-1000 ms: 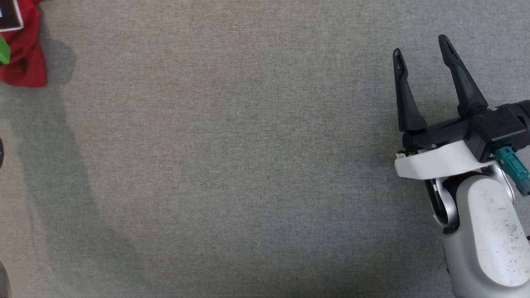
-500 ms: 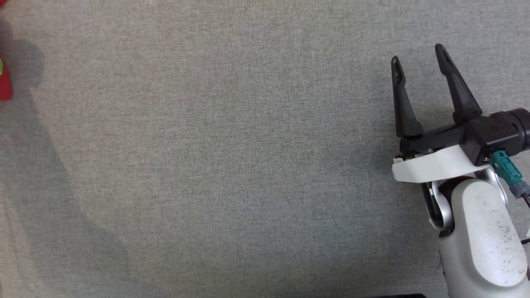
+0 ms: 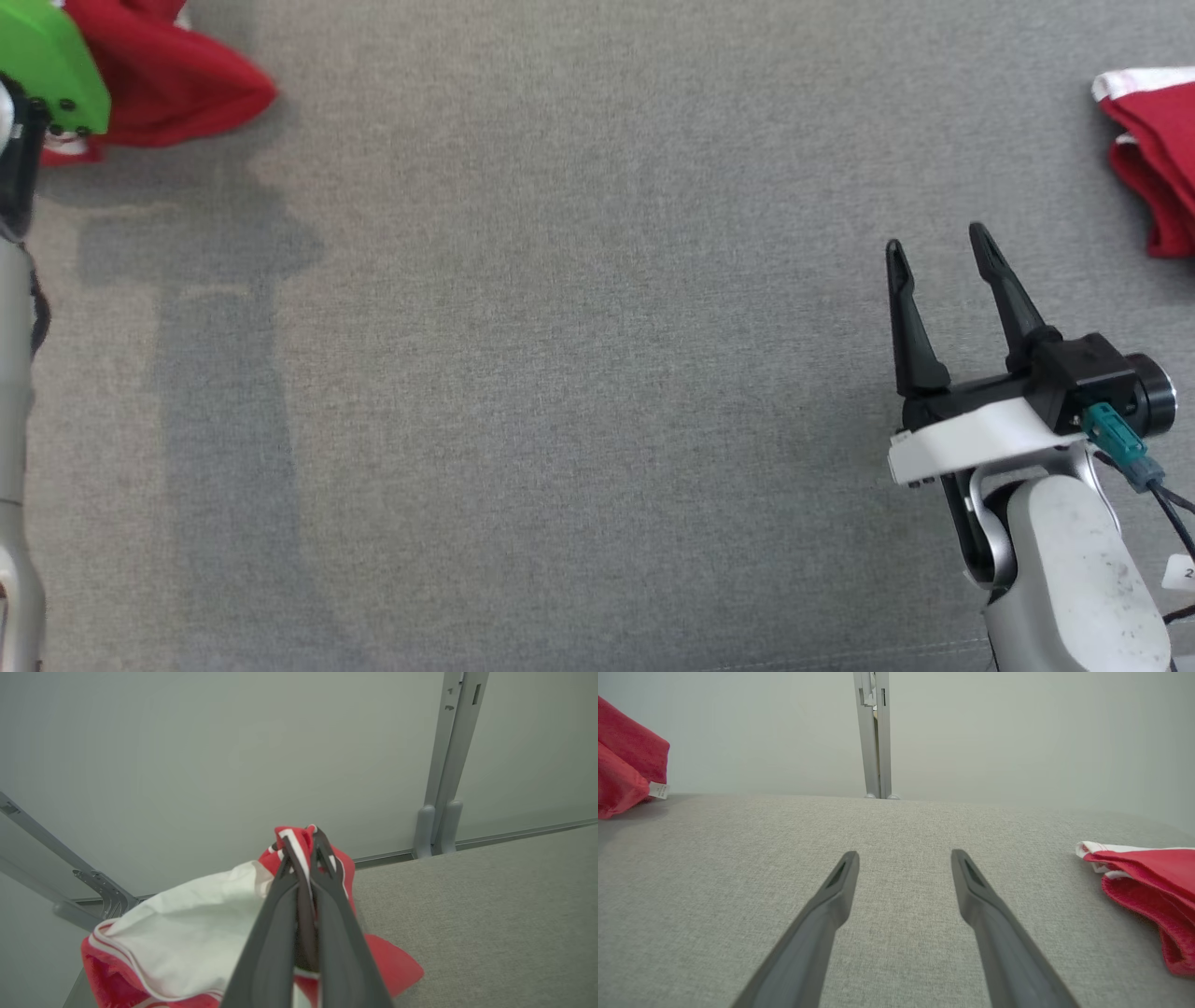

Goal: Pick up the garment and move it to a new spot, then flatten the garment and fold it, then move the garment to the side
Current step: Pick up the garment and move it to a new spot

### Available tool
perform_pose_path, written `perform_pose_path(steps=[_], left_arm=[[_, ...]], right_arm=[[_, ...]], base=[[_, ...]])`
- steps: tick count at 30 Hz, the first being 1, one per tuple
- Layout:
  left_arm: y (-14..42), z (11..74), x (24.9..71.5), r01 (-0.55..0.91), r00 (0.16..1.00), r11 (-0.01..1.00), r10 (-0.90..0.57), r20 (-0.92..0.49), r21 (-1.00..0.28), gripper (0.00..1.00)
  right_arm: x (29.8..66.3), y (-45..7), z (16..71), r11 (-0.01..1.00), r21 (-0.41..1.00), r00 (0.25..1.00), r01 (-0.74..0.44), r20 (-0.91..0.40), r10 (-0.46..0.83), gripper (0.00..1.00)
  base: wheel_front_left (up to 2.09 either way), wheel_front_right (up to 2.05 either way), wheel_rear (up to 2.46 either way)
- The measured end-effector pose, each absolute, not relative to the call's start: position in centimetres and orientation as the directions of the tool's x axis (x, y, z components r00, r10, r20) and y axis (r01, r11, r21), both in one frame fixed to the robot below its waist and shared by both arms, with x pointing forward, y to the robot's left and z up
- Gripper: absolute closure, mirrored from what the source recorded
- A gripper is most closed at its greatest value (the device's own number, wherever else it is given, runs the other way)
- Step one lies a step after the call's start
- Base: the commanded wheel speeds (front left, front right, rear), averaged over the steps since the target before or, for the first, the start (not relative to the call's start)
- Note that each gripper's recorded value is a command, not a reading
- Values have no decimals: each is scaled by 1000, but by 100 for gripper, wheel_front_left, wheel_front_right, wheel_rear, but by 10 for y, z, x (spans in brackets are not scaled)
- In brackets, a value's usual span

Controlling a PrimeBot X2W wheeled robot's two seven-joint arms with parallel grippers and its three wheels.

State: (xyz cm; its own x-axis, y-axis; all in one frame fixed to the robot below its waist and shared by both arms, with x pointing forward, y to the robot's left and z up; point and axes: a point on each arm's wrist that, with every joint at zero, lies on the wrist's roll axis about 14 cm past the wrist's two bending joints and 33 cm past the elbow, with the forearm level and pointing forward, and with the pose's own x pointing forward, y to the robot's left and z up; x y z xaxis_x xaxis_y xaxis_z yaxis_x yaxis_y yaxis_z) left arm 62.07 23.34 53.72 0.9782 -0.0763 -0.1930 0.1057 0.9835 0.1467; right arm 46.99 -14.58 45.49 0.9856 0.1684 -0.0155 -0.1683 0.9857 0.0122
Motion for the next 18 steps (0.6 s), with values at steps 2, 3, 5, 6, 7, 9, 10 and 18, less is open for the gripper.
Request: perform_pose_path(steps=[2, 3, 5, 6, 7, 9, 10, 18], left_arm=[[207, 568, 616, 157, 982, 978, -140, -125, 136, 100], [196, 579, 613, 178, 981, 976, -166, -99, 128, 100], [169, 600, 602, 235, 972, 965, -230, -54, 115, 100], [158, 607, 597, 258, 966, 960, -255, -36, 108, 100], [143, 614, 590, 288, 957, 952, -288, -17, 101, 100], [116, 622, 576, 344, 938, 936, -346, 9, 78, 100], [101, 625, 567, 375, 926, 925, -377, 26, 65, 100], [-11, 564, 498, 580, 811, 809, -584, -27, -92, 100]], right_arm=[[459, -154, 462, 989, 17, 990, -144, -7, 144, 0], [454, -158, 465, 991, 19, 991, -133, -3, 133, 0], [443, -166, 473, 994, 24, 994, -111, 7, 111, 0], [439, -168, 476, 994, 25, 995, -104, 11, 104, 0], [433, -171, 479, 995, 29, 995, -96, 18, 95, 0], [423, -175, 485, 996, 34, 996, -83, 30, 82, 0], [418, -178, 488, 996, 37, 997, -76, 35, 75, 0], [392, -192, 495, 997, 73, 998, -32, 47, 29, 0]], base=[[0, 0, 0], [0, 0, 0], [0, 0, 0], [0, 0, 0], [0, 0, 0], [0, 0, 0], [0, 0, 0], [0, 0, 0]])
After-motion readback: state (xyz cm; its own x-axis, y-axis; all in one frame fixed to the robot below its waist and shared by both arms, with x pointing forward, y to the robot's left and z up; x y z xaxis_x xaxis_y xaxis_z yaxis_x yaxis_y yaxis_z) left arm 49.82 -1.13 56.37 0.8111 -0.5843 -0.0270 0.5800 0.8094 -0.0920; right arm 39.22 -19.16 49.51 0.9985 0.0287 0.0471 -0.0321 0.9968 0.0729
